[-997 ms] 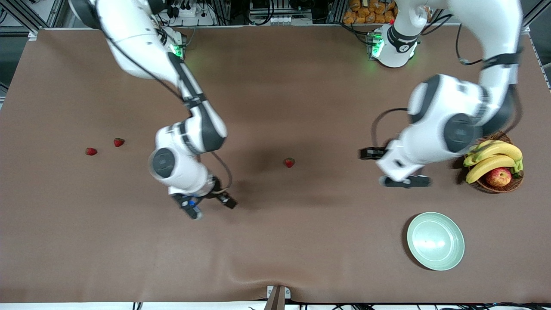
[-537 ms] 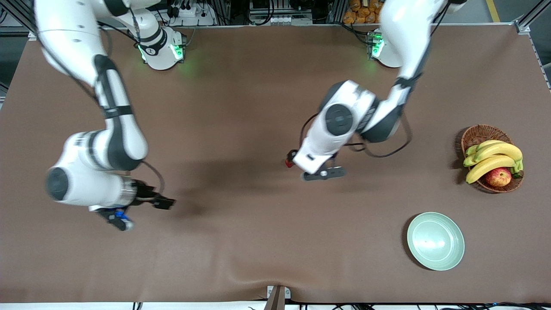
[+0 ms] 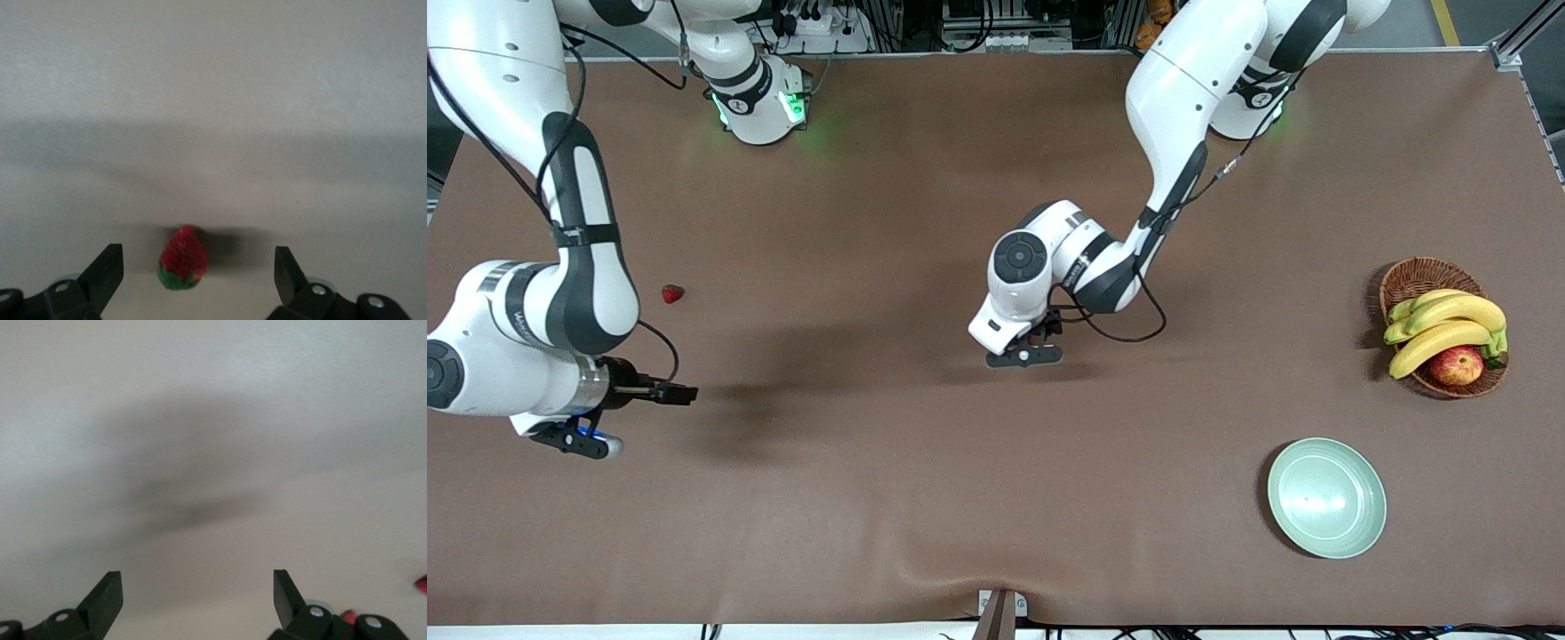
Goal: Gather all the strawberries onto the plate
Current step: 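Grasp the strawberry with the left gripper while the right gripper grasps another, then carry the strawberry with the left gripper over the green plate and release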
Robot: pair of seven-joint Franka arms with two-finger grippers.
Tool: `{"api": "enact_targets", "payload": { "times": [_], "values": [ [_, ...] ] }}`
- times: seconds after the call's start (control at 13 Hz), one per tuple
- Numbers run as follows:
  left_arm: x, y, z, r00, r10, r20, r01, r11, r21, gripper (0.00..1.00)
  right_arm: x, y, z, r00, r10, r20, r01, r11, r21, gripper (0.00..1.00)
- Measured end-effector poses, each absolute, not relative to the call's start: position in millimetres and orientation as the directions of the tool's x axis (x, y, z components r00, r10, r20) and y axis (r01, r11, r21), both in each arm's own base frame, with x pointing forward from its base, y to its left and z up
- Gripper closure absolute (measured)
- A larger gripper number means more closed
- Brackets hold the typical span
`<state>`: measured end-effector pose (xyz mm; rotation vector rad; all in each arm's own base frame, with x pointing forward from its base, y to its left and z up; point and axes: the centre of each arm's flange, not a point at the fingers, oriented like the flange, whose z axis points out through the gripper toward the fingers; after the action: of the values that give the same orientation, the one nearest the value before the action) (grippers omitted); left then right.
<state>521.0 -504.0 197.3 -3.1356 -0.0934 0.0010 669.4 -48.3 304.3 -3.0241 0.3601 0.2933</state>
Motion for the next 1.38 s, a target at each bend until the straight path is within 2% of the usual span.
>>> {"api": "enact_targets", "payload": {
  "times": [0.46, 0.54, 0.61, 0.69, 0.77, 0.84, 1.15, 1.23, 1.3, 1.38],
  "values": [
    [525, -499, 196, 0.998, 0.059, 0.009, 0.059, -0.998, -0.018, 0.02, 579, -99, 252, 0.953, -0.213, -0.216, -0.233, -0.970, -0.069, 0.00],
    [525, -499, 194, 0.998, 0.059, 0.008, 0.059, -0.998, -0.019, 0.07, 566, -108, 244, 0.950, -0.208, -0.232, -0.230, -0.970, -0.073, 0.00],
    [525, -499, 193, 0.998, 0.059, 0.006, 0.059, -0.998, -0.021, 0.07, 553, -120, 235, 0.949, -0.205, -0.240, -0.229, -0.970, -0.077, 0.00],
    [524, -498, 191, 0.998, 0.059, 0.002, 0.059, -0.998, -0.025, 0.15, 541, -131, 225, 0.949, -0.204, -0.242, -0.229, -0.970, -0.080, 0.00],
    [523, -497, 188, 0.998, 0.058, -0.002, 0.058, -0.998, -0.029, 0.27, 528, -138, 214, 0.946, -0.209, -0.248, -0.235, -0.969, -0.080, 0.00],
    [522, -496, 185, 0.998, 0.058, -0.005, 0.058, -0.998, -0.033, 0.33, 514, -142, 203, 0.941, -0.216, -0.262, -0.244, -0.967, -0.079, 0.00],
    [522, -495, 184, 0.998, 0.059, -0.008, 0.059, -0.998, -0.036, 0.33, 481, -145, 182, 0.926, -0.209, -0.314, -0.248, -0.965, -0.087, 0.03],
    [522, -495, 184, 0.998, 0.059, -0.008, 0.059, -0.998, -0.036, 0.33, 475, -147, 179, 0.923, -0.210, -0.322, -0.250, -0.964, -0.089, 0.07],
    [522, -495, 184, 0.998, 0.059, -0.008, 0.059, -0.998, -0.037, 0.38, 470, -149, 178, 0.921, -0.209, -0.329, -0.251, -0.963, -0.092, 0.09],
    [521, -495, 184, 0.998, 0.059, -0.012, 0.059, -0.997, -0.041, 0.47, 466, -150, 177, 0.919, -0.210, -0.333, -0.254, -0.963, -0.094, 0.20]
  ]
}}
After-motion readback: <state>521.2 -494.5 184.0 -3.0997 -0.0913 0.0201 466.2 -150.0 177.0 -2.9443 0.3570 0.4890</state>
